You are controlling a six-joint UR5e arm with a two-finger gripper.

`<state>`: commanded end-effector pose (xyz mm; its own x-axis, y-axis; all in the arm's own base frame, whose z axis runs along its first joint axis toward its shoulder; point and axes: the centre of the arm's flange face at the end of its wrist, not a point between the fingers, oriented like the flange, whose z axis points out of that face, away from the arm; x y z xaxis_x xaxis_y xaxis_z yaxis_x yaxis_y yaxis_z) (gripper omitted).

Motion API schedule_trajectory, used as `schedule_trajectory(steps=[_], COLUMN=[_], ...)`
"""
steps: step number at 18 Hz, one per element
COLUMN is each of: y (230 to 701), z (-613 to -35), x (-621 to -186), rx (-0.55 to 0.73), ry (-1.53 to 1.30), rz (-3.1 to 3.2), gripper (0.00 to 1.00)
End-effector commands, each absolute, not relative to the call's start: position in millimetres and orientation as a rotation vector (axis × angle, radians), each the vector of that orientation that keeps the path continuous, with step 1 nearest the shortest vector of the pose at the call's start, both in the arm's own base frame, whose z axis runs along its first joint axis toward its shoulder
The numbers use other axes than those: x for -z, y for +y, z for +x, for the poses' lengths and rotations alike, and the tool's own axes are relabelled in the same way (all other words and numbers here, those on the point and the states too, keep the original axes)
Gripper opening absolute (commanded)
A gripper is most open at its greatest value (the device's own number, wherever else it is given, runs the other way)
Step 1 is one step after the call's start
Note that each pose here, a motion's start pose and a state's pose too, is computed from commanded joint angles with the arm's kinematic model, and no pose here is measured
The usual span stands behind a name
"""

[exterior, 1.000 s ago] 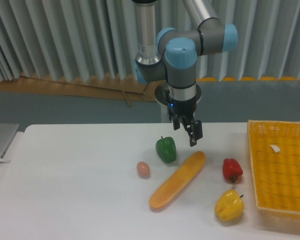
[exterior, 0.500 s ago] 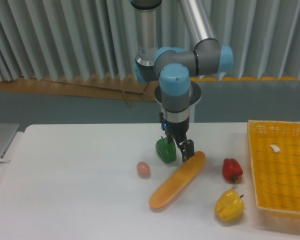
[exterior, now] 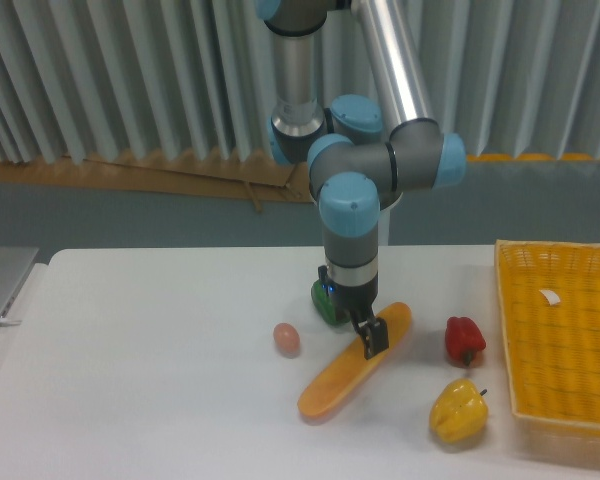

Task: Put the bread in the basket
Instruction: 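Close the gripper around the middle of the orange bread loaf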

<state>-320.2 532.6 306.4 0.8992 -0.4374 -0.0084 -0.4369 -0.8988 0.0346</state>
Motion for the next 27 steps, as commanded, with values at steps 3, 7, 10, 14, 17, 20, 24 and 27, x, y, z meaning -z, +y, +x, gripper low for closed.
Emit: schedule_trajectory(steps=[3,7,10,14,17,20,24,27], y=[534,542,547,553,554,554,555,558], z=[-322,-318,-316,-321,-322,-323,-322,-319], x=[-301,-288,-286,-272,-271,-267,-266,-264], rx=[0.015,-0.001,0.025,0.018,0.02,0.014,0.016,0.044], ry=[-0.697,-0.716,-0.73,-0.731,-0.731,-0.731,-0.733,-0.744], rz=[3.026,3.013,3.021,3.016,3.016,3.014,3.012,2.976], gripper=[1.0,1.0,1.0,1.0,1.0,1.0,1.0,1.0])
